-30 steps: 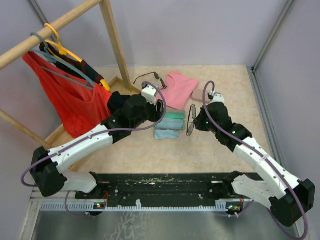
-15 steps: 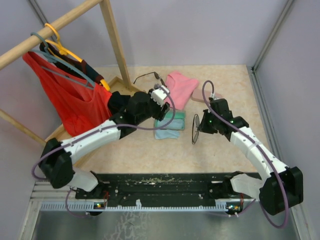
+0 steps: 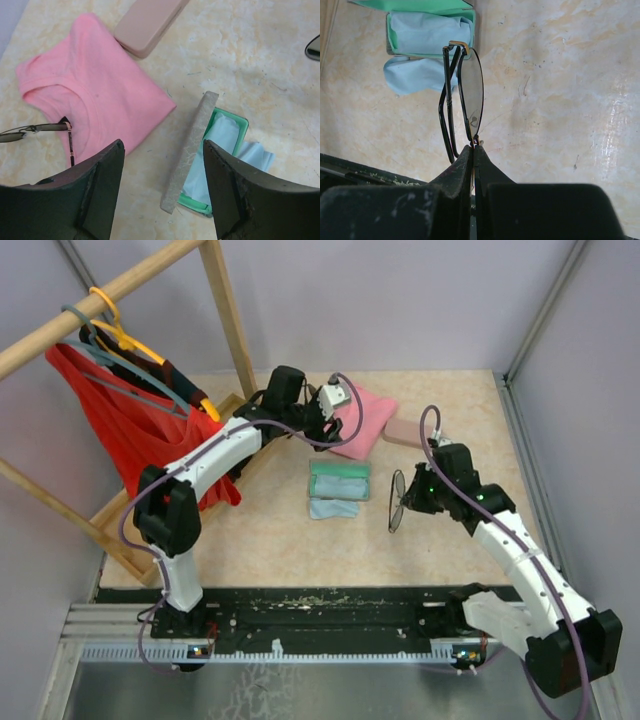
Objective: Organize the sunglasses
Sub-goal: Fold the sunglasses, then adjust the sunglasses case at the center of the board, then place the sunglasses in the sunglasses case.
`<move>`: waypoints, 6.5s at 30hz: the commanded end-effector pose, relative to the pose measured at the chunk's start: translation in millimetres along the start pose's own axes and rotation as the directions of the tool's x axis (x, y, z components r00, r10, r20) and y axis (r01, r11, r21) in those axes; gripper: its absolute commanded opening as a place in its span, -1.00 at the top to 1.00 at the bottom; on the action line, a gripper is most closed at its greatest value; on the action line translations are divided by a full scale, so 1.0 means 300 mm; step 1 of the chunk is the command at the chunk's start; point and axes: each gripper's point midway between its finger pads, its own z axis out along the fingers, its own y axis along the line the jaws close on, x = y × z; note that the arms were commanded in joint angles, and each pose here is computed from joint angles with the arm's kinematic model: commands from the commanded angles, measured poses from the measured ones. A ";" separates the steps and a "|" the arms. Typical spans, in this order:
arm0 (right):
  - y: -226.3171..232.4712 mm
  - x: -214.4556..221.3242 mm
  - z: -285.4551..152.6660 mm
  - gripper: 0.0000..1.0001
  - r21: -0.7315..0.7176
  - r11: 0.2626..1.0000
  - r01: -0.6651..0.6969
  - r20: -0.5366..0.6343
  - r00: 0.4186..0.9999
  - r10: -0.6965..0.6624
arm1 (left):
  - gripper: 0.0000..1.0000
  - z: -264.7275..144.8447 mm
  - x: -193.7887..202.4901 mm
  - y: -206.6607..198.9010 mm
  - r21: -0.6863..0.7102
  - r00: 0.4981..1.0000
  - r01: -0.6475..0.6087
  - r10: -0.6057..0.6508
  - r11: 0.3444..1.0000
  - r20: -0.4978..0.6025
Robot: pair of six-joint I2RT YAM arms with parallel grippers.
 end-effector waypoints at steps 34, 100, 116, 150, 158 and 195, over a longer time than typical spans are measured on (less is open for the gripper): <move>-0.002 -0.012 -0.021 1.00 -0.006 0.999 0.043 0.012 0.999 -0.043 | -0.24 0.186 0.281 -0.145 0.349 0.984 0.131 -0.079 0.928 -0.160; 0.045 -0.070 -0.016 1.00 -0.070 0.997 -0.013 0.106 0.994 0.020 | 0.59 -0.197 0.363 -0.036 -0.643 0.661 0.678 -0.678 0.357 0.321; 0.061 -0.063 -0.006 1.00 -0.101 0.995 -0.024 0.096 0.995 0.034 | 0.40 -0.133 0.460 -0.079 -0.697 0.633 0.662 -0.704 0.276 0.322; 0.435 -0.130 0.410 1.00 -0.548 0.832 -0.091 -0.112 0.993 0.035 | 0.04 -0.140 0.521 -0.114 -0.672 0.612 0.678 -0.734 0.296 0.294; 0.443 -0.118 0.532 1.00 -0.530 0.842 -0.101 -0.151 0.988 0.024 | 0.06 -0.135 0.519 -0.114 -0.671 0.617 0.676 -0.733 0.306 0.287; 0.472 -0.036 0.660 1.00 -0.500 0.850 -0.166 -0.257 0.966 0.038 | 0.10 -0.135 0.539 -0.118 -0.674 0.617 0.671 -0.736 0.310 0.277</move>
